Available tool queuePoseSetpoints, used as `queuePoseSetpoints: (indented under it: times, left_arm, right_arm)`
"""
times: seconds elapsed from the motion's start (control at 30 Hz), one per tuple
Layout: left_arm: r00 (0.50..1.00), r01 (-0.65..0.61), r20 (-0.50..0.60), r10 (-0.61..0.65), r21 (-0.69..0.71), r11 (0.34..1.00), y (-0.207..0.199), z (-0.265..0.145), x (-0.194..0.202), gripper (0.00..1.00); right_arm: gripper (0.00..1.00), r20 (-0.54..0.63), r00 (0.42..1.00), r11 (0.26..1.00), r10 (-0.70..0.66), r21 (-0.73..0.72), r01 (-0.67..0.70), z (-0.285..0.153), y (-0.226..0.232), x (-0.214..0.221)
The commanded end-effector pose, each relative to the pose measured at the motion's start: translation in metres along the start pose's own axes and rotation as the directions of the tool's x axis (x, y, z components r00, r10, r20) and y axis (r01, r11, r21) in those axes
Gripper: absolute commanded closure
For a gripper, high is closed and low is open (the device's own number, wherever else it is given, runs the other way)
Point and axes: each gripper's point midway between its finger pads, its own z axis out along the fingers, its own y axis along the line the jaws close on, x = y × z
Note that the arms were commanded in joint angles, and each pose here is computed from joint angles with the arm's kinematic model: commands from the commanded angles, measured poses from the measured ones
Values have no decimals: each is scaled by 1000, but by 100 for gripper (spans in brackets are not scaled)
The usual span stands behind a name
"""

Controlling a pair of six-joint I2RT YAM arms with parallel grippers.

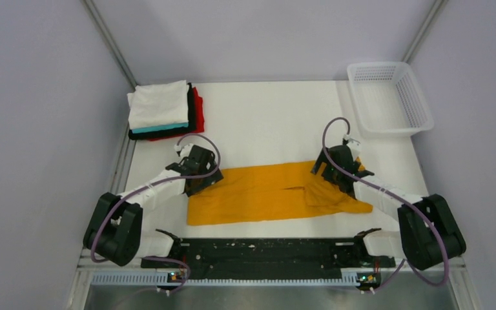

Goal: Fold and stack the t-shirts
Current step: Rotate the tshirt 90 degrees

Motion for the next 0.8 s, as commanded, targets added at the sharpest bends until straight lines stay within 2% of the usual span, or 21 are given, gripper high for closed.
queuePoseSetpoints:
  times: [0.0,0.13,0.2,0.3,0.47,0.53,0.6,0.67,0.77]
  left_arm:
    - [999,11,-42,-10,12,1000,5,-5,18,1]
    - [997,-14,-80,19,66,998,-2,-17,44,1]
    - [993,2,-117,8,87,996,-5,-22,60,1]
    - [982,60,-185,-33,139,988,-15,-28,84,1]
    - [964,187,-224,-142,196,963,-35,-40,99,1]
    - [959,214,-236,-159,228,950,-44,-45,101,1]
    - [964,190,-240,-114,323,927,-66,-55,102,1]
    - [968,170,-236,-86,360,918,-77,-60,107,1]
    - [963,175,-255,-87,343,923,-81,-53,120,1]
  right_arm:
    - [3,-59,998,1000,17,-23,-18,28,18,3]
    - [3,-97,995,996,13,-91,-22,66,58,-20]
    - [3,-90,996,984,-3,-175,-13,81,99,-50]
    - [3,-78,996,974,-32,-228,14,112,136,-76]
    - [3,-85,990,970,-112,-225,91,174,178,-108]
    - [4,-89,988,969,-129,-222,107,197,190,-114]
    - [5,-103,986,966,-134,-235,107,213,200,-114]
    - [5,-106,986,959,-131,-264,99,226,210,-112]
    - [6,-133,984,936,-120,-346,67,239,228,-99]
